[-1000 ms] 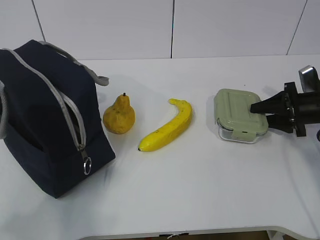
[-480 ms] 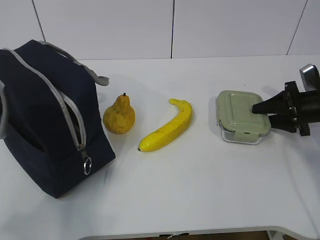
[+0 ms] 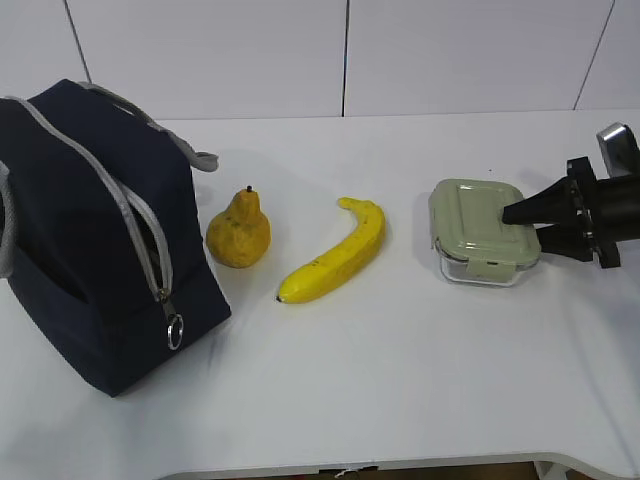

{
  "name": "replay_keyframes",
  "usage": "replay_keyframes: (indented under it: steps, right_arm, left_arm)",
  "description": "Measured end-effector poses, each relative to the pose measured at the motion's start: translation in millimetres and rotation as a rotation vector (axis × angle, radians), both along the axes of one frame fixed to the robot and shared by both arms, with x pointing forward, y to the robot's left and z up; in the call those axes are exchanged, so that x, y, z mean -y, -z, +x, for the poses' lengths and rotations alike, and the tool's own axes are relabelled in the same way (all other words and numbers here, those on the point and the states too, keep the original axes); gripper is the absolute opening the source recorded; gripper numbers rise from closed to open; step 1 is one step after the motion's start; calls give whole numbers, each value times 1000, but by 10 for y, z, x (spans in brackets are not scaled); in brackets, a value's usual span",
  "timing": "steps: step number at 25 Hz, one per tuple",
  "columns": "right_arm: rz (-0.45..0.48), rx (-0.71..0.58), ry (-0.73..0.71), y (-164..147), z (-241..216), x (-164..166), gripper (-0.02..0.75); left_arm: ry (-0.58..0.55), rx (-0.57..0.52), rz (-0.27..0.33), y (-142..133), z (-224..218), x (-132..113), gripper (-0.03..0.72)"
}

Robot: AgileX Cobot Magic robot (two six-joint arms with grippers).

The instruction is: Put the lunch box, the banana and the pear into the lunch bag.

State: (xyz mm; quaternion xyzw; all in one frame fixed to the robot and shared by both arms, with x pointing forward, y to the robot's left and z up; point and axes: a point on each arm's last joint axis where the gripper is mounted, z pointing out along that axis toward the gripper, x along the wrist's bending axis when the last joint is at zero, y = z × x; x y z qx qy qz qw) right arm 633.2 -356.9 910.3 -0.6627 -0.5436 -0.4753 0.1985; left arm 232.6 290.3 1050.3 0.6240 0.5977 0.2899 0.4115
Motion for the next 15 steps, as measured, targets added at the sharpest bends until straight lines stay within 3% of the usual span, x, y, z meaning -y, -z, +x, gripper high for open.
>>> replay_keyframes:
  steps: [15]
  right_arm:
    - [-16,27,7,-234,-19,-13,368]
  left_arm:
    - [-7,30,9,-85,-37,-12,305]
